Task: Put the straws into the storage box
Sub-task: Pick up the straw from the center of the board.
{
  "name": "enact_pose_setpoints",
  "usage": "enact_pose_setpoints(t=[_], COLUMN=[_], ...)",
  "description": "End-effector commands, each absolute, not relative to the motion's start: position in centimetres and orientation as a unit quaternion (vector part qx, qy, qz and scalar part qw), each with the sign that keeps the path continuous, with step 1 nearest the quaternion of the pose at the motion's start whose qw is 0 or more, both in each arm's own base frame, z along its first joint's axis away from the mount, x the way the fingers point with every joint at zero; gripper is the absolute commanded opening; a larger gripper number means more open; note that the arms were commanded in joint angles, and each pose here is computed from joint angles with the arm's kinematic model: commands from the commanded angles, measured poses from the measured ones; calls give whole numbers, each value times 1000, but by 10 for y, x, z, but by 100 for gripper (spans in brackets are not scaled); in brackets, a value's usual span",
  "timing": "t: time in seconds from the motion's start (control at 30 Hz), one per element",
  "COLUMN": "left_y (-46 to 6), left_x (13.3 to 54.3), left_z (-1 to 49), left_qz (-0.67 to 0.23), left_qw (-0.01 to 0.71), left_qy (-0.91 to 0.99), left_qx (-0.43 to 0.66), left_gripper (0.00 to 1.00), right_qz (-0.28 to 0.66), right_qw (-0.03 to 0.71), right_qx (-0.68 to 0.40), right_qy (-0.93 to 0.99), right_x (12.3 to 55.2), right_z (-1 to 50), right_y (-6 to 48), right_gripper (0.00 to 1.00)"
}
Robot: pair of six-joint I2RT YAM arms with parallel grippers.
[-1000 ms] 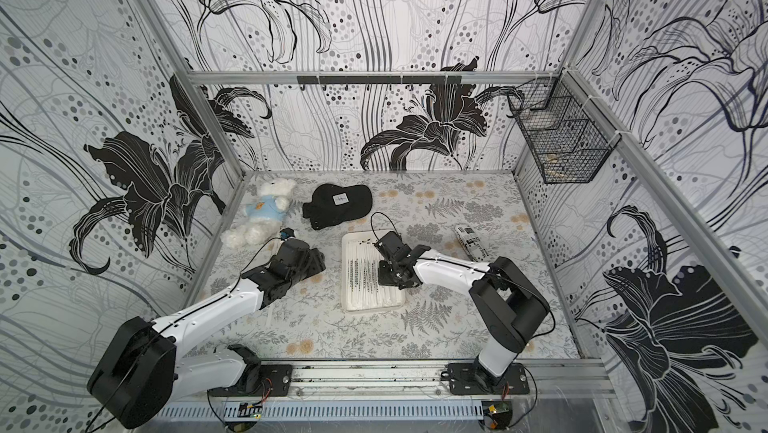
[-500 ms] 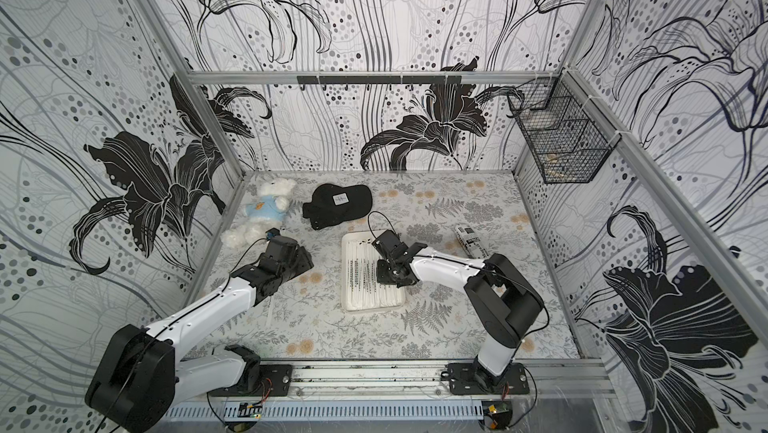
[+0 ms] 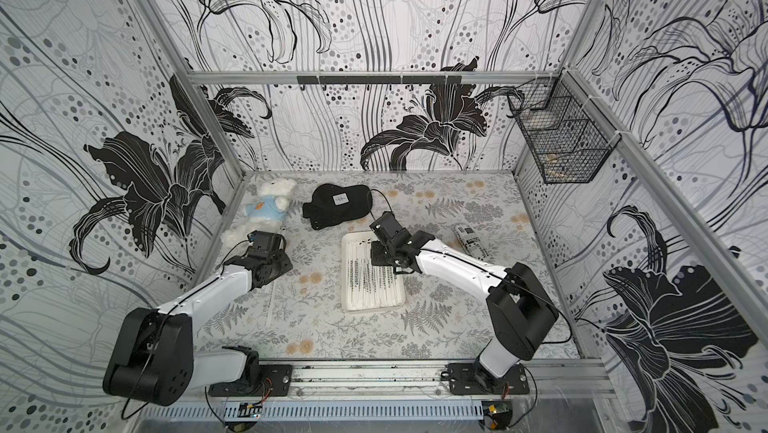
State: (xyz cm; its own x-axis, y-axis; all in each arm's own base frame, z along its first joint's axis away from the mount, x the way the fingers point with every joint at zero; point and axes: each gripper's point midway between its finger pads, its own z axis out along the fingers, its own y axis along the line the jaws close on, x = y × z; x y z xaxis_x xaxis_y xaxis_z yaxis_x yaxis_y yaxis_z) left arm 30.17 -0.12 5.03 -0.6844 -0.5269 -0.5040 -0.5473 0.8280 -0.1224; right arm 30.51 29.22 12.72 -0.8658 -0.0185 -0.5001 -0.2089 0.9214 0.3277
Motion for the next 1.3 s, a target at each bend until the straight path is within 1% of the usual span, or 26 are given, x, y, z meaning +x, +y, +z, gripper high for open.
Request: enact_pose_setpoints(t=[0.0, 0.2, 0.37, 0.57, 0.67, 0.87, 0.97, 1.13, 1.27], left_y=[8, 22, 25, 21, 18, 6, -6, -37, -58], left_x=[300, 294, 293, 292, 291, 291, 294, 300, 307], left_z=[47, 42, 33, 22, 18, 19, 21, 27, 41], left_qz=[51, 95, 98, 86, 76, 49, 33, 5, -10], left_qw=[254, 248, 239, 230, 229, 231, 232, 238, 253], left_qy=[922, 917, 916, 918, 919, 923, 927, 935, 938], left_qx=[-287, -299, -308, -312, -311, -303, -293, -264, -238], left_gripper=[50, 49, 47, 38, 32, 28, 23, 12, 7], right_qz=[186, 196, 202, 205, 204, 204, 203, 201, 199], right_qw=[261, 260, 261, 265, 264, 261, 261, 266, 268], right_qx=[-76, -77, -76, -76, -75, -76, -74, -69, -63], right_qy=[944, 942, 941, 939, 940, 940, 941, 940, 941], right_x=[308, 310, 314, 318, 320, 320, 322, 326, 328], right_z=[126, 123, 124, 129, 128, 127, 128, 133, 135], right_y=[292, 284, 279, 277, 276, 278, 278, 275, 270], right_gripper=[32, 33, 33, 33, 33, 33, 33, 33, 33])
